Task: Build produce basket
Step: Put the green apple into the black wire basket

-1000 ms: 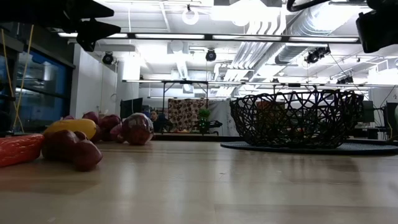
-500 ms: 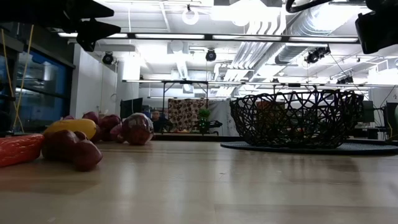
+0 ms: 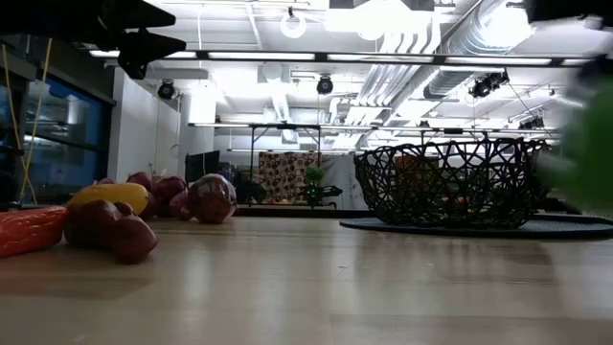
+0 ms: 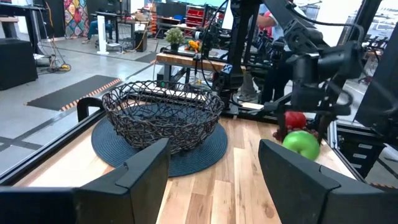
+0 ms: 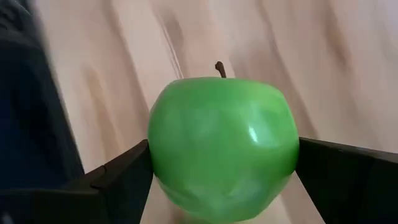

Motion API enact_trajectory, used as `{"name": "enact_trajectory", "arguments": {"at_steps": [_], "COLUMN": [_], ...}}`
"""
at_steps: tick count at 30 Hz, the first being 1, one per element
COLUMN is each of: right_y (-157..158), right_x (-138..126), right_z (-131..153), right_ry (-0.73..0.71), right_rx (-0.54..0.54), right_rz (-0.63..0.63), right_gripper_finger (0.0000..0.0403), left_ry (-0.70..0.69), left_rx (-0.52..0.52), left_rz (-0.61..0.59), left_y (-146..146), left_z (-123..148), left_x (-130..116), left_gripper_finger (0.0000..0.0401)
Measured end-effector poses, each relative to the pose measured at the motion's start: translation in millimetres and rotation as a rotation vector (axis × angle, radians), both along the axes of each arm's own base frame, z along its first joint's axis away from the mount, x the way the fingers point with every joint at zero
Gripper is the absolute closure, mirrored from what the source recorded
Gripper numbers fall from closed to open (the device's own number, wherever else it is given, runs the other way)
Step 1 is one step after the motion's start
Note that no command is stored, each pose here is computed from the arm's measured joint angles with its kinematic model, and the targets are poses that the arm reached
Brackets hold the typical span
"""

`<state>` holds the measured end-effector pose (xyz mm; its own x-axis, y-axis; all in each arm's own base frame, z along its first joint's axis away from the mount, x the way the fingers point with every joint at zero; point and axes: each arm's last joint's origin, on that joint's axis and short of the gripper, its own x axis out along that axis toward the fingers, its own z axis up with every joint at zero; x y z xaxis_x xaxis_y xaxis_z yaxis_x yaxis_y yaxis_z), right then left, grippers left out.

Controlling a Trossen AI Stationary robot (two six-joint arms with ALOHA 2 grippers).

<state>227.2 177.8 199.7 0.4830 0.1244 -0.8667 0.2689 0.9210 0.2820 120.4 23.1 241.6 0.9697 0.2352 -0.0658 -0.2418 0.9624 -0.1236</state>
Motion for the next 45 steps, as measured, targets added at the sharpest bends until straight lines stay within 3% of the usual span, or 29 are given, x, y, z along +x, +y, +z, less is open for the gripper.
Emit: {"name": "enact_trajectory", "arguments": {"at_steps": [8, 13, 16, 22, 29, 35, 45], "right_y": [-42, -71, -82, -103, -121, -131, -133], "right_x": [31, 19, 1, -36, -53, -51, -50], "right_z": [34, 74, 85, 62, 54, 52, 52], "right_ry": [-0.325, -0.473, -0.555, -0.748, -1.058, -1.092, -1.091], "right_rx": [-0.277, -0.472, -0.535, -0.523, -0.561, -0.558, -0.552], "right_rz": [0.077, 0.062, 0.041, -0.049, -0.102, -0.072, -0.081], "right_gripper_finger": [0.0081, 0.0081, 0.0081, 0.0081, 0.0081, 0.0081, 0.0081], "left_ry": [0.0, 0.0, 0.0, 0.0, -0.005, -0.055, -0.057], "left_rx": [0.0, 0.0, 0.0, 0.002, 0.013, 0.074, 0.116], "left_rz": [0.001, 0.004, 0.01, 0.024, 0.008, -0.082, -0.049], "left_y": [0, 0, 0, 1, 0, -2, -1], "left_z": [0, 0, 0, 0, 1, 7, 8], "left_x": [0, 0, 0, 0, 0, 1, 1], "left_gripper_finger": [0.0165, 0.0165, 0.0165, 0.0165, 0.0165, 0.0165, 0.0165]}}
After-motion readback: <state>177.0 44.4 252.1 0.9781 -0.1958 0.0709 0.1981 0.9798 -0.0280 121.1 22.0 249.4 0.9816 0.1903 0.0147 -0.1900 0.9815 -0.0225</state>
